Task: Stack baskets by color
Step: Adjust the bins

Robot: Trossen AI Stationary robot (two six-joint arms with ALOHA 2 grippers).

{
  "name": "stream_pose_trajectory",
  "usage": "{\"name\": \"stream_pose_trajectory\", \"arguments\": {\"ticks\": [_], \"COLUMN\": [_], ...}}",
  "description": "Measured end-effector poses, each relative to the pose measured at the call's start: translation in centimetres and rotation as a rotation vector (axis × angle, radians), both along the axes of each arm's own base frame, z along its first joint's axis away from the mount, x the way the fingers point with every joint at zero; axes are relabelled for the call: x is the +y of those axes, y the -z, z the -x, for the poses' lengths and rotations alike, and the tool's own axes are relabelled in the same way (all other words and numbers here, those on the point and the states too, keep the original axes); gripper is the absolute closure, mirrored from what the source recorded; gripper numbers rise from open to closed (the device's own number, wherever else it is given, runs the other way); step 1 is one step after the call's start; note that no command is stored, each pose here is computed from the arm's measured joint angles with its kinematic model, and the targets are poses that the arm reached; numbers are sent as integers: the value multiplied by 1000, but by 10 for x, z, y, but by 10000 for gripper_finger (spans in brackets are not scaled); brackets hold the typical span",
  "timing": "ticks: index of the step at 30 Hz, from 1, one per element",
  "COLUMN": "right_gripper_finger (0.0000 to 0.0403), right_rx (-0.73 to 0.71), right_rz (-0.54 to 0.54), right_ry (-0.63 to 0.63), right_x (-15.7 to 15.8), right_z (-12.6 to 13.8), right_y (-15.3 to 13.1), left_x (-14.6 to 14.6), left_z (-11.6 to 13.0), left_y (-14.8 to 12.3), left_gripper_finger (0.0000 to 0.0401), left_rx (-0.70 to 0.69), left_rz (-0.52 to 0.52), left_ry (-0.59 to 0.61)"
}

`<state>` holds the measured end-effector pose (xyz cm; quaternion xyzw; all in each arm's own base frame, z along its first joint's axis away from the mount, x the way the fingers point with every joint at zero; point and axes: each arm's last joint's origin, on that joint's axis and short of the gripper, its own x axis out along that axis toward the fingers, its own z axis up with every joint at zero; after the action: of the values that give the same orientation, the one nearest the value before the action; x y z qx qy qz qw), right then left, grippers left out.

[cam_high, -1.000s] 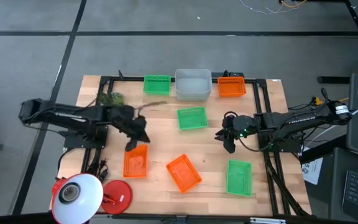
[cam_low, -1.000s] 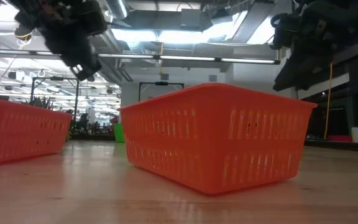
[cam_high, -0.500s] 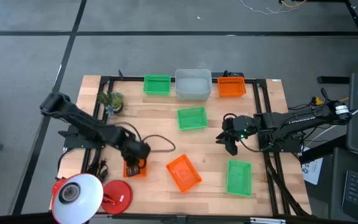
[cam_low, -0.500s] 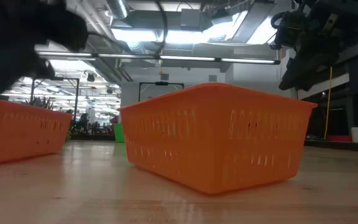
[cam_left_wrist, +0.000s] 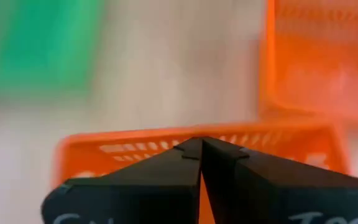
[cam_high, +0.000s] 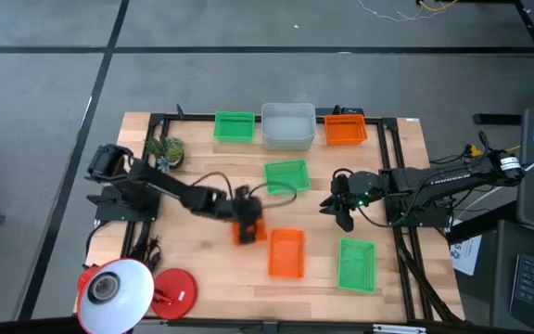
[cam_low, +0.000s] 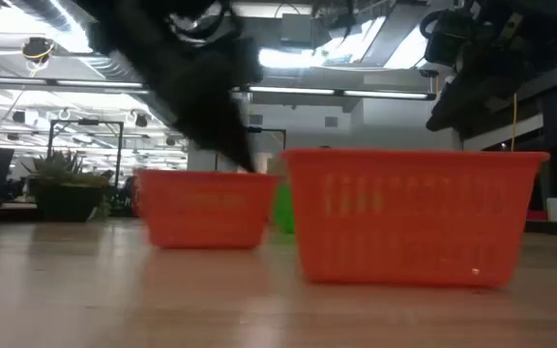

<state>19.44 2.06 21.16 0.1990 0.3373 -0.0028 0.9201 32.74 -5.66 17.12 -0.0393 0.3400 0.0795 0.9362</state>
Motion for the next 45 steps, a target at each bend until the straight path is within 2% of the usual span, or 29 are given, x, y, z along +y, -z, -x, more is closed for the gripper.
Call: {"name": "stream_pose_trajectory", "arguments": {"ticks": [2,4,7,11,15,17,21,24,26,30,33,38,41,45], "right_gripper_finger": [297,297,297,297,297,297,297,297,297,297,297,297,297,297], "right_rx": [0,9,31,51,41,-15,-124,-170,-179,-163,-103,13,90,127], "right_rz": [-4,-19,-55,-74,-64,-35,21,54,73,104,86,52,22,8], "right_ry": [2,13,19,26,31,36,11,-13,-26,-47,-35,6,36,55], "right_x": [0,0,0,1,0,-1,-3,-3,-4,-4,-4,-4,-5,-4], "right_z": [0,0,1,2,2,-2,-11,-15,-17,-17,-15,-8,-4,-2], "right_y": [0,0,2,3,2,-1,-14,-28,-36,-52,-55,-45,-40,-37], "left_x": [12,20,20,6,-11,-17,-23,-22,-18,8,36,90,115,135], "left_z": [-9,-12,-7,4,18,27,47,60,63,46,21,-23,-49,-76], "left_y": [-8,-15,-23,-36,-52,-58,-69,-77,-86,-95,-93,-74,-51,-22], "left_gripper_finger": [401,401,401,401,401,401,401,401,401,401,401,401,401,401], "left_rx": [-98,-120,-66,40,107,133,194,195,136,10,-84,-235,-186,-53], "left_rz": [-55,-73,-73,-67,-66,-79,-213,-315,-353,-297,-219,-156,-110,-85], "left_ry": [5,-4,4,39,86,106,138,75,18,-85,-26,74,79,58]}}
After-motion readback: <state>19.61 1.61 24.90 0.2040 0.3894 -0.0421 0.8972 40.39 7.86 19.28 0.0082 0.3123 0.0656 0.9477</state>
